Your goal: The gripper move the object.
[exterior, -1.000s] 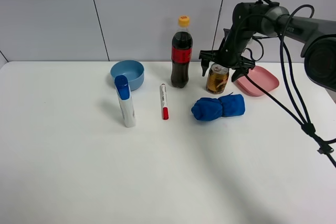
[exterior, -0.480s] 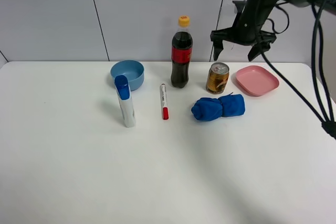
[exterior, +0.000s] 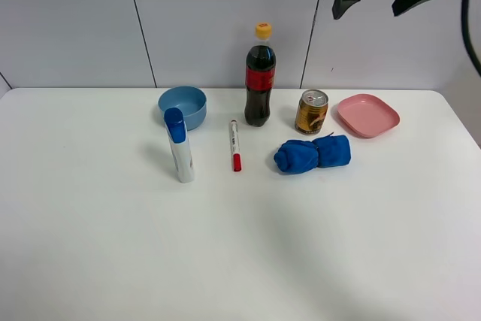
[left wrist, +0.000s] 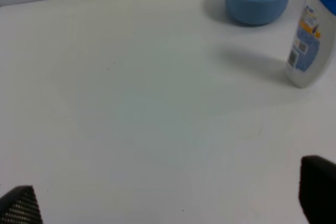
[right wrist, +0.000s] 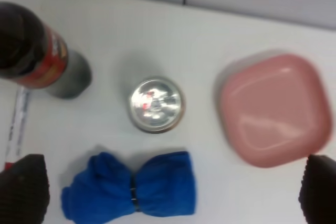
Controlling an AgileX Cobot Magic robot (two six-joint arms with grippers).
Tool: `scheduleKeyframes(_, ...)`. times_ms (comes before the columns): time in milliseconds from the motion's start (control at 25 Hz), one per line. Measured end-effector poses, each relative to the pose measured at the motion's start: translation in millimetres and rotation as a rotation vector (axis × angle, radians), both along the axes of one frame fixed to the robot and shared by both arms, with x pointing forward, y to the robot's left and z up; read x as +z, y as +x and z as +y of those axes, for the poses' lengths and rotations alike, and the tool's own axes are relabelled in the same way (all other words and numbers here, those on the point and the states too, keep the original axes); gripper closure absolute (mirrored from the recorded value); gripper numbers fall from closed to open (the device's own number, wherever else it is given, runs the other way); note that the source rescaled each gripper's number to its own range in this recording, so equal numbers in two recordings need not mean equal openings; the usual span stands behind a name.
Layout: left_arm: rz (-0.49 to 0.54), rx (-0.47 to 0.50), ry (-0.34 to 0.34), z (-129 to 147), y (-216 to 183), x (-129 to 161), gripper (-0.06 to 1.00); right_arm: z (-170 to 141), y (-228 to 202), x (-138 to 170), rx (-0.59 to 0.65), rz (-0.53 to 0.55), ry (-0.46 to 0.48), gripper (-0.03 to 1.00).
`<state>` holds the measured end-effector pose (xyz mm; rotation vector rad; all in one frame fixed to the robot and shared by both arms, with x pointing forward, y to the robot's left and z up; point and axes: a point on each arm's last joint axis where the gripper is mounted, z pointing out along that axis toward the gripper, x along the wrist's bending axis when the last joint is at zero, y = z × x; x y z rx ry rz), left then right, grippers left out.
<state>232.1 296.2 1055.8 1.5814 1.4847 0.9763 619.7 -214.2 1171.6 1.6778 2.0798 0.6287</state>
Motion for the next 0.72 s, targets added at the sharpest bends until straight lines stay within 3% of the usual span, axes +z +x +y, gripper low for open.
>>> scheduleKeyframes(240,0.000,0.000,0.000,0,0,0,-0.06,-24,-36,22,-0.047,-0.056,-0.134,0.03)
scheduleKeyframes(520,0.000,0.000,0.000,0,0,0,-0.06,-40,-73,26,-0.090,-0.051,-0.143,0.03)
scheduleKeyframes(720,0.000,0.000,0.000,0,0,0,-0.06,-49,-115,4,-0.086,0.023,-0.159,0.03)
